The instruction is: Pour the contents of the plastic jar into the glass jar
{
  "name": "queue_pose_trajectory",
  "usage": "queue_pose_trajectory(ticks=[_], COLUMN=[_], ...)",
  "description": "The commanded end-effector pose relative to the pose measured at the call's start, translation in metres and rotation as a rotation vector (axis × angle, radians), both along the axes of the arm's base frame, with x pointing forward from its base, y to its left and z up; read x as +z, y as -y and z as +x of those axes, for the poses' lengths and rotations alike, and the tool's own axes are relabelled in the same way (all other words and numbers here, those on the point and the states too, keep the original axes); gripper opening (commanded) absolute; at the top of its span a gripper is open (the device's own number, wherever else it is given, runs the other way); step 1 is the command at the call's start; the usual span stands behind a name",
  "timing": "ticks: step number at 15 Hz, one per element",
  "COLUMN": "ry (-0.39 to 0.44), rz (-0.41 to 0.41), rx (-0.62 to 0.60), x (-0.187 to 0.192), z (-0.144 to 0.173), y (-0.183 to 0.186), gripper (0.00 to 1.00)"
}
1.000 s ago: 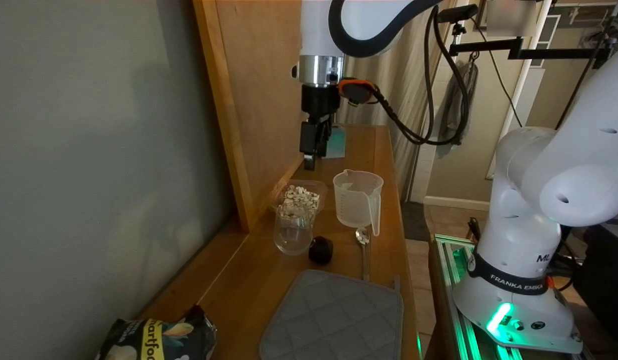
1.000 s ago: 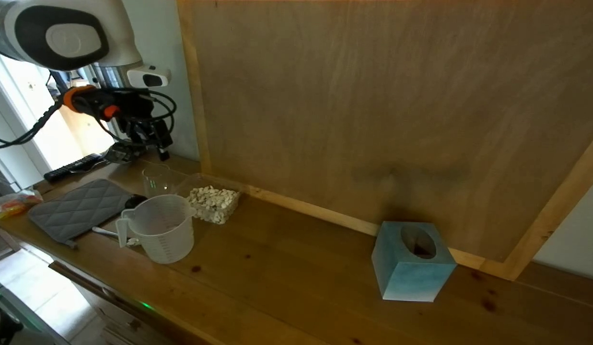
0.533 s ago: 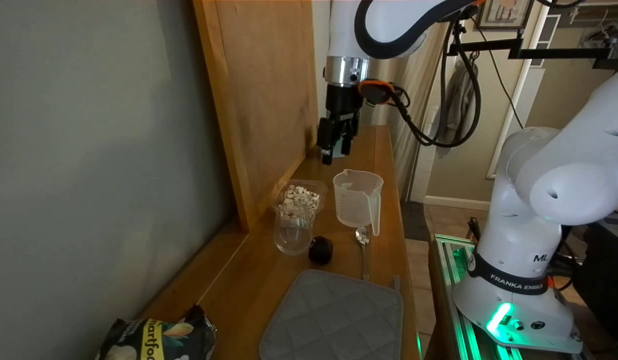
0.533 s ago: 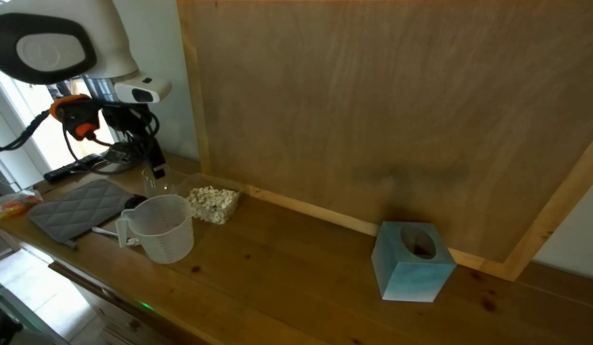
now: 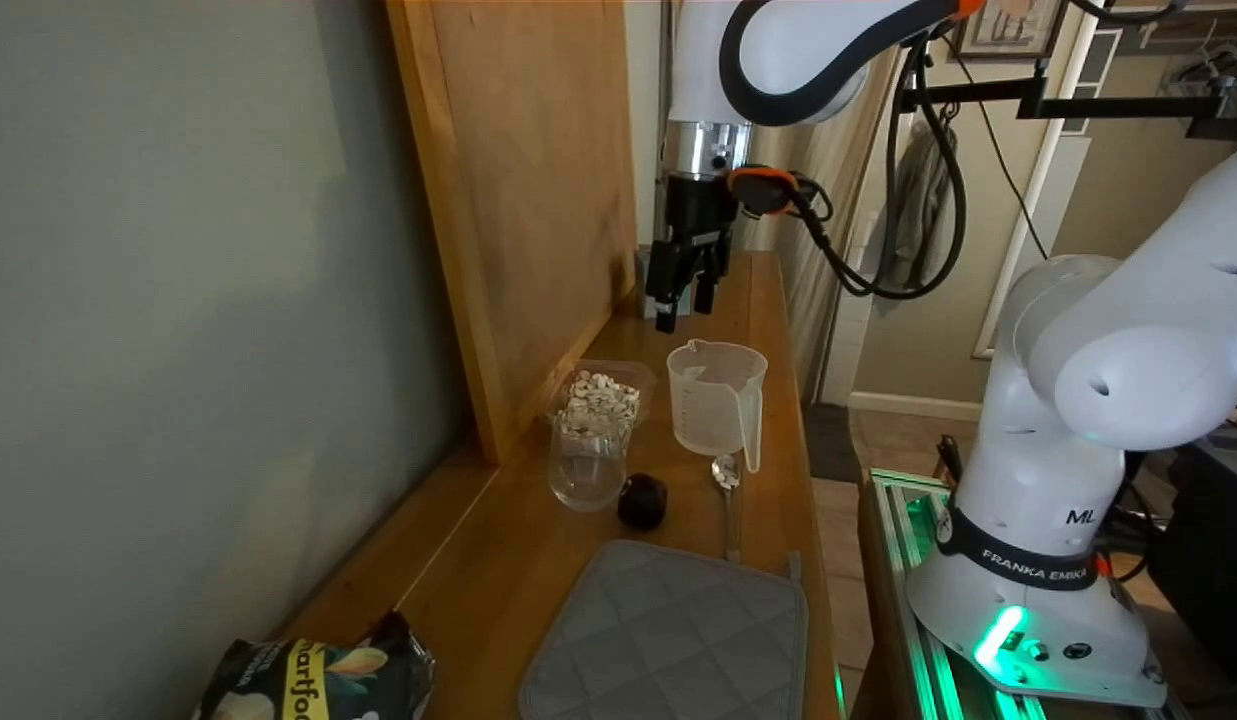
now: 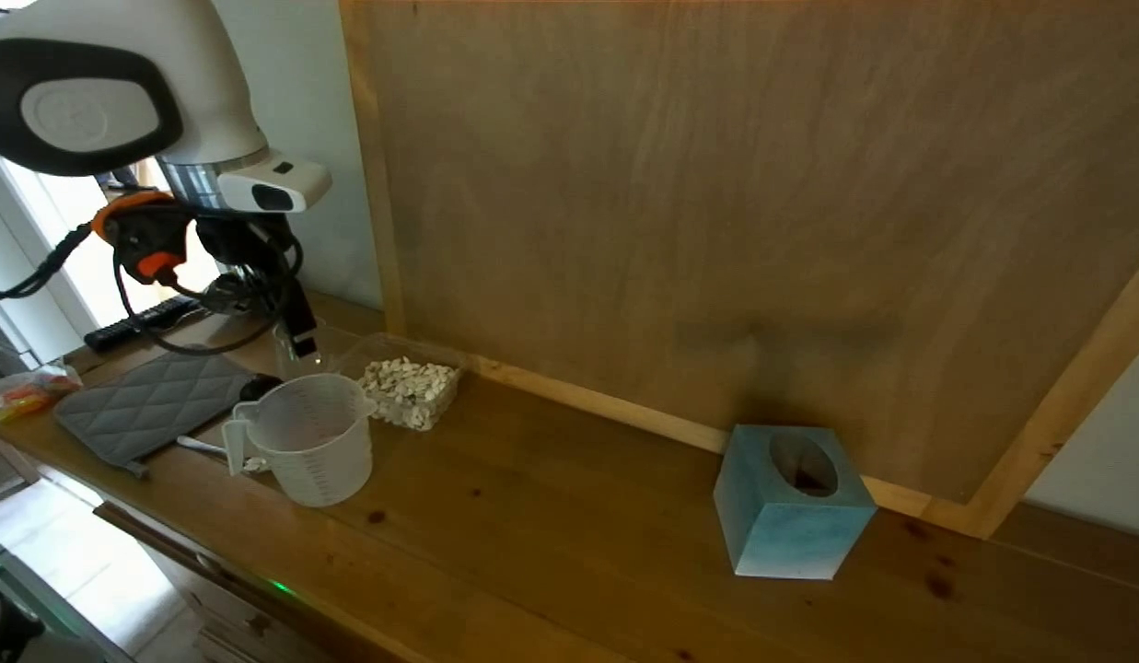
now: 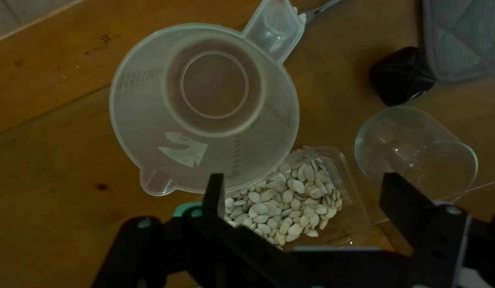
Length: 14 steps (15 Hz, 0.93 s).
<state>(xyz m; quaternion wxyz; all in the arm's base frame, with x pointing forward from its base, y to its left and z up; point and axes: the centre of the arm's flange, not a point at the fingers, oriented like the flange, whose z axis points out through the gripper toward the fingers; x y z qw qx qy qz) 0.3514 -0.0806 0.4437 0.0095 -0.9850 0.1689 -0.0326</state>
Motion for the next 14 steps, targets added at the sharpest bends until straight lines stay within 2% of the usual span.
queue_pose_trajectory(ticks=[1, 6, 14], ry=[0.000, 0.000, 0.039], rz=[0.000, 0.000, 0.047], rx=[0.000, 0.000, -0.219], x=[0.000, 0.000, -0.002], z=[0.000, 0.000, -0.032], y=[0.000, 0.000, 0.056], gripper=[1.00, 1.00, 1.00])
